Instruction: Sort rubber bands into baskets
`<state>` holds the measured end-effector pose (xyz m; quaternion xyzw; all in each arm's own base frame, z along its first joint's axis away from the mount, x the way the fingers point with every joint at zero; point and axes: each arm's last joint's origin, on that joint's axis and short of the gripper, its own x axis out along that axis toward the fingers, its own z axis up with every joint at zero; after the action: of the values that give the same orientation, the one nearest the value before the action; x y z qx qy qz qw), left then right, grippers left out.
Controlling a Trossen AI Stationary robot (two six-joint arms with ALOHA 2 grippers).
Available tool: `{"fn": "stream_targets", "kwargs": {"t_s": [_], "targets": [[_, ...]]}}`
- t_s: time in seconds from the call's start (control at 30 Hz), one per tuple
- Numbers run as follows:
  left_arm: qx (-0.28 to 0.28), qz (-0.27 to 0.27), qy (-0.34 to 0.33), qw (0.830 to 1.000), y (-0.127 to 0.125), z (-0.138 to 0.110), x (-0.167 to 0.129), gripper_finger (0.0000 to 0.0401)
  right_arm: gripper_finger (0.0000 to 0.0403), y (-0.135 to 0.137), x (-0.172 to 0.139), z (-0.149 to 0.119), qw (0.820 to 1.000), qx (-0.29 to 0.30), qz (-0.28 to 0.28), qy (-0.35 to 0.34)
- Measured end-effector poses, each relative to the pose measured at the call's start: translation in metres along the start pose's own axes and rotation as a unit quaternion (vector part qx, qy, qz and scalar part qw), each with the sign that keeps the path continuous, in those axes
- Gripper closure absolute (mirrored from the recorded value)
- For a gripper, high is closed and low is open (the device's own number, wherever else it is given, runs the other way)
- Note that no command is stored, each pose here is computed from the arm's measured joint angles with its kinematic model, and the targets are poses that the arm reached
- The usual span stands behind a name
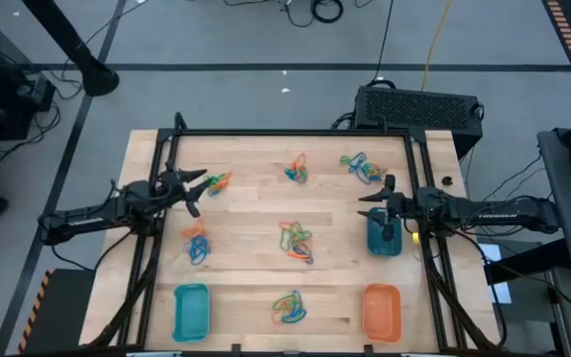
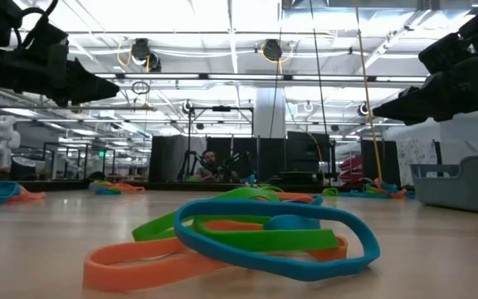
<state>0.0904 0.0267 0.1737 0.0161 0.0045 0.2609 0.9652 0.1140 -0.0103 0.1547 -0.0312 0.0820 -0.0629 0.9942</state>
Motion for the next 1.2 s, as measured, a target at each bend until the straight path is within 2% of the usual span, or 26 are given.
{"fn": "stream_targets", "kwargs": {"t_s": [0.23,0.4,0.5,0.6,0.7,0.77,0.9,1.1,1.2], "targets": [[0.001,0.0,0.0,1.0,0.0,0.0,0.0,0.0237,0.0234,0.0,0.0,0.0,1.0,0.0,0.0,0.0],[0.049,0.001,-0.004,0.999,0.0,0.001,0.0,0.0237,0.0234,0.0,0.0,0.001,1.0,0.0,0.0,-0.005],[0.009,-0.018,-0.007,1.0,-0.001,0.001,0.0,0.0237,0.0234,0.0,0.0,0.001,1.0,0.001,0.0,-0.005],[-0.046,-0.03,-0.011,0.998,-0.002,0.002,0.0,0.0237,0.0234,0.0,0.0,0.002,0.999,0.038,0.003,-0.012],[-0.124,-0.037,-0.008,0.992,-0.002,0.002,0.0,0.0237,0.0234,0.0,0.0,0.006,0.998,0.047,0.002,-0.031],[-0.156,-0.038,-0.002,0.987,-0.002,0.001,0.0,0.0237,0.0234,0.0,0.0,0.007,0.997,0.061,0.003,-0.039],[-0.179,-0.042,0.003,0.983,-0.002,0.0,0.0,0.0237,0.0234,-0.001,-0.001,0.01,0.994,0.098,0.004,-0.053],[-0.18,-0.142,0.007,0.973,-0.008,0.003,-0.001,0.0237,0.0234,-0.001,-0.001,0.016,0.988,0.128,0.007,-0.084],[-0.16,-0.173,0.003,0.972,-0.009,0.01,-0.003,0.0237,0.0234,-0.002,-0.002,0.026,0.986,0.135,0.009,-0.096]]}}
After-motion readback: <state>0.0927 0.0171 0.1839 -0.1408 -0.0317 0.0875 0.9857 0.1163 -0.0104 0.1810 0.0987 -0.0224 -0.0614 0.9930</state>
